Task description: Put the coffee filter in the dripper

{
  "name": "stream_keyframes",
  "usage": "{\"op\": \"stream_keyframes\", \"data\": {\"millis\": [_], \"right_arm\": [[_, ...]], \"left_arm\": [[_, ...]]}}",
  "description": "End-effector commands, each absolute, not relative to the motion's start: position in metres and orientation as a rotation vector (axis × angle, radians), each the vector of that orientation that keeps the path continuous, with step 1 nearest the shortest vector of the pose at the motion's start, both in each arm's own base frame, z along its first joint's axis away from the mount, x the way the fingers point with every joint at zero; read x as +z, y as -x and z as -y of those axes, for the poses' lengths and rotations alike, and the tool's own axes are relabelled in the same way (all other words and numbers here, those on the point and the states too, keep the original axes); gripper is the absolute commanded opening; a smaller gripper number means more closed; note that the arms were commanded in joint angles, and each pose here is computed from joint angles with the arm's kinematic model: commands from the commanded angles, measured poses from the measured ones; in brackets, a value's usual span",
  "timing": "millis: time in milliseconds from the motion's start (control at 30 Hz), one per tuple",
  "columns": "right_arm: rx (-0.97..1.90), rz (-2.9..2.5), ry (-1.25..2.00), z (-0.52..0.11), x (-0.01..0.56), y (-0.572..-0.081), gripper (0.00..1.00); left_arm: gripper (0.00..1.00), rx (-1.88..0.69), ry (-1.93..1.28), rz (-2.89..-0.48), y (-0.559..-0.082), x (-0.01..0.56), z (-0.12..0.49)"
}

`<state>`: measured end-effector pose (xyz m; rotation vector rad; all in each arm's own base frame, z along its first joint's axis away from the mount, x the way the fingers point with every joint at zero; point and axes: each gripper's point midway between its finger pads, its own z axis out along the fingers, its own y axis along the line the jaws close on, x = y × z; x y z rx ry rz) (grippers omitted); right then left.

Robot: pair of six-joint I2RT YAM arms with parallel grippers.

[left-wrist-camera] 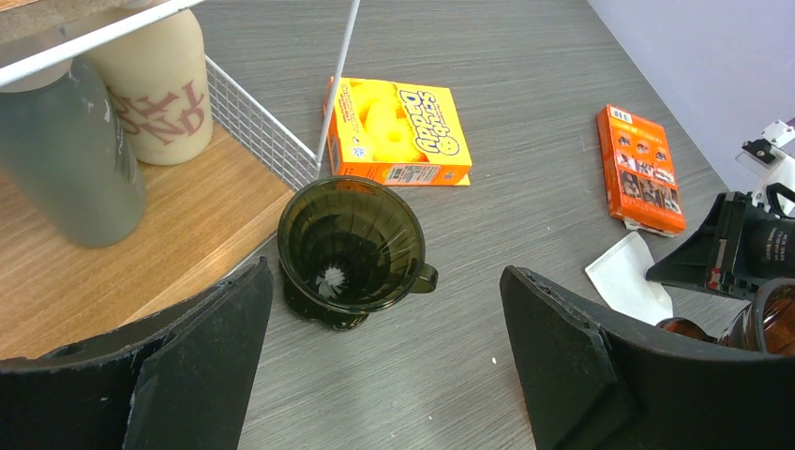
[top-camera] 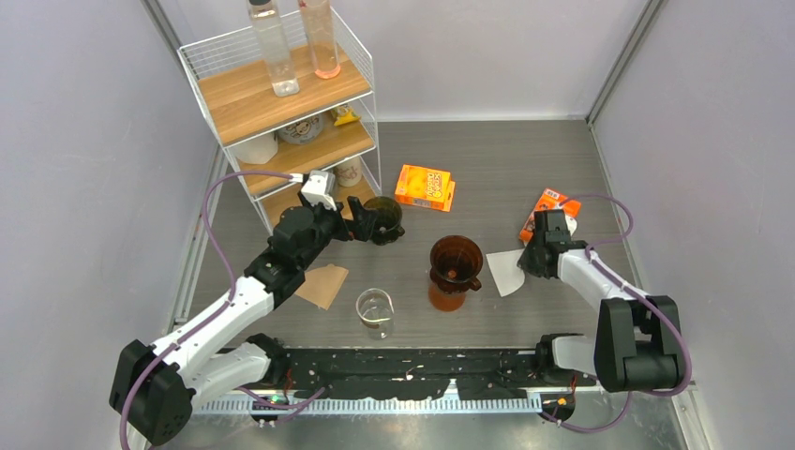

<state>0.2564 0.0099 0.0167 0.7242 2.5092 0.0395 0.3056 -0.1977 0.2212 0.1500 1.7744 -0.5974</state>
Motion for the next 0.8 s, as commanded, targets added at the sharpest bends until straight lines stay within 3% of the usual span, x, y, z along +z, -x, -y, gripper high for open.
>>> {"op": "stream_keyframes", "data": {"millis": [0, 367, 767], "right_arm": [[0.117, -2.487, -0.607, -0.019, 0.042, -0.261, 0.05], [0.239, -2.075, -0.367, -0.026, 0.190, -0.292, 0.05], [0.656, -1.716, 0.033, -0.113, 0.308, -0.308, 0.05]], "left_arm": [[0.99, -0.608, -0.152, -1.718, -0.307, 0.240, 0.199], [0.99, -0.722, -0.249, -1.659, -0.293, 0.268, 0.215], [0.99, -1.020, -0.588, -1.522, -0.248, 0.331, 0.264]]}}
